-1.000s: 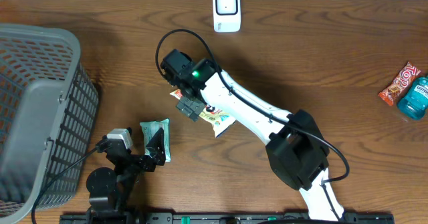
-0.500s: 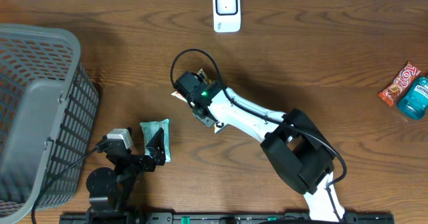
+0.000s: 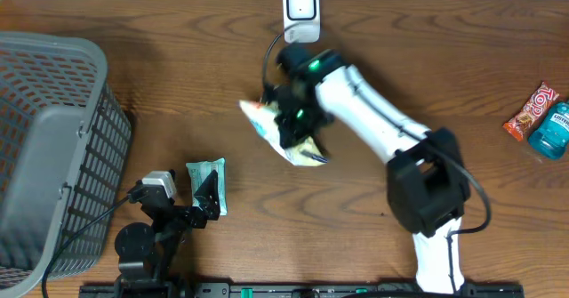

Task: Scan the item barcode
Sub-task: 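Lift the chip bag with the right gripper and turn it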

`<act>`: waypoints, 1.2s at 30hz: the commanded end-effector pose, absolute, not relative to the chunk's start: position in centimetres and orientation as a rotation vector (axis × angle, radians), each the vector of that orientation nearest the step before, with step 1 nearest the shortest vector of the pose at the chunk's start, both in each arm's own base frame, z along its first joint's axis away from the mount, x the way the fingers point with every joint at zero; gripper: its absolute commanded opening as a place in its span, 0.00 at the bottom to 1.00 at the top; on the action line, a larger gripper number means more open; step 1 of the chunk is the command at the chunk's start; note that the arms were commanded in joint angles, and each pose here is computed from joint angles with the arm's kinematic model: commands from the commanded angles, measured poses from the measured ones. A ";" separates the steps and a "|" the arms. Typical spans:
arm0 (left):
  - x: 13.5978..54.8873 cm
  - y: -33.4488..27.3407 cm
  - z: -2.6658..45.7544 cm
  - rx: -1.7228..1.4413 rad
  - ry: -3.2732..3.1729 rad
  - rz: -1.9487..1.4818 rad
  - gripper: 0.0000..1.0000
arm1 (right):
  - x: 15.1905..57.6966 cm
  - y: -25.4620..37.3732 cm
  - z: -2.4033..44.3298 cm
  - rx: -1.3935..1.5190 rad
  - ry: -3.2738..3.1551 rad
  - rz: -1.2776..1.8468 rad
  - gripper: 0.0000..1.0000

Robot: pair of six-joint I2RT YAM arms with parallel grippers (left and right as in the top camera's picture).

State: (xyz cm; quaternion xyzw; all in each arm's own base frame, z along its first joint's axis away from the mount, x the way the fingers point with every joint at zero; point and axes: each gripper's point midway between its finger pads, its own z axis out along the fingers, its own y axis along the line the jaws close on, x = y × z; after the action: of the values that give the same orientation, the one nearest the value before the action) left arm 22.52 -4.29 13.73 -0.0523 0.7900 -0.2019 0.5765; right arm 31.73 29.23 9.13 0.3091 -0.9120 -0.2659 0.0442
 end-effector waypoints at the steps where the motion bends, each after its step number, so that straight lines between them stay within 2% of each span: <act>1: 22.3 -4.4 12.6 -0.126 1.883 -0.476 0.98 | 30.9 30.6 16.1 0.839 -2.484 -1.496 0.01; 4: 22.3 -4.4 12.6 -0.126 1.883 -0.476 0.98 | 30.9 28.7 19.4 0.667 -2.333 -1.731 0.01; 10: 22.3 -4.4 12.6 -0.126 1.883 -0.476 0.98 | 30.6 27.4 23.3 0.538 -2.179 -1.975 0.01; 19: 22.3 -4.4 12.6 -0.126 1.883 -0.476 0.98 | 30.7 27.7 24.1 0.489 -2.138 -2.020 0.01; 26: 22.3 -4.4 12.6 -0.126 1.883 -0.476 0.98 | 29.0 28.3 25.8 0.579 -2.145 -2.006 0.01; 36: 22.3 -4.4 12.6 -0.126 1.883 -0.476 0.98 | 25.4 27.2 32.1 0.826 -2.199 -2.076 0.01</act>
State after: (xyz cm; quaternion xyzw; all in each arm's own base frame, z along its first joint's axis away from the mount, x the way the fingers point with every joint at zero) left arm 22.52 -4.29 13.73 -0.0523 0.7900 -0.2019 0.5765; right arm 26.55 27.30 29.53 0.2446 -0.7188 -0.6501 0.0305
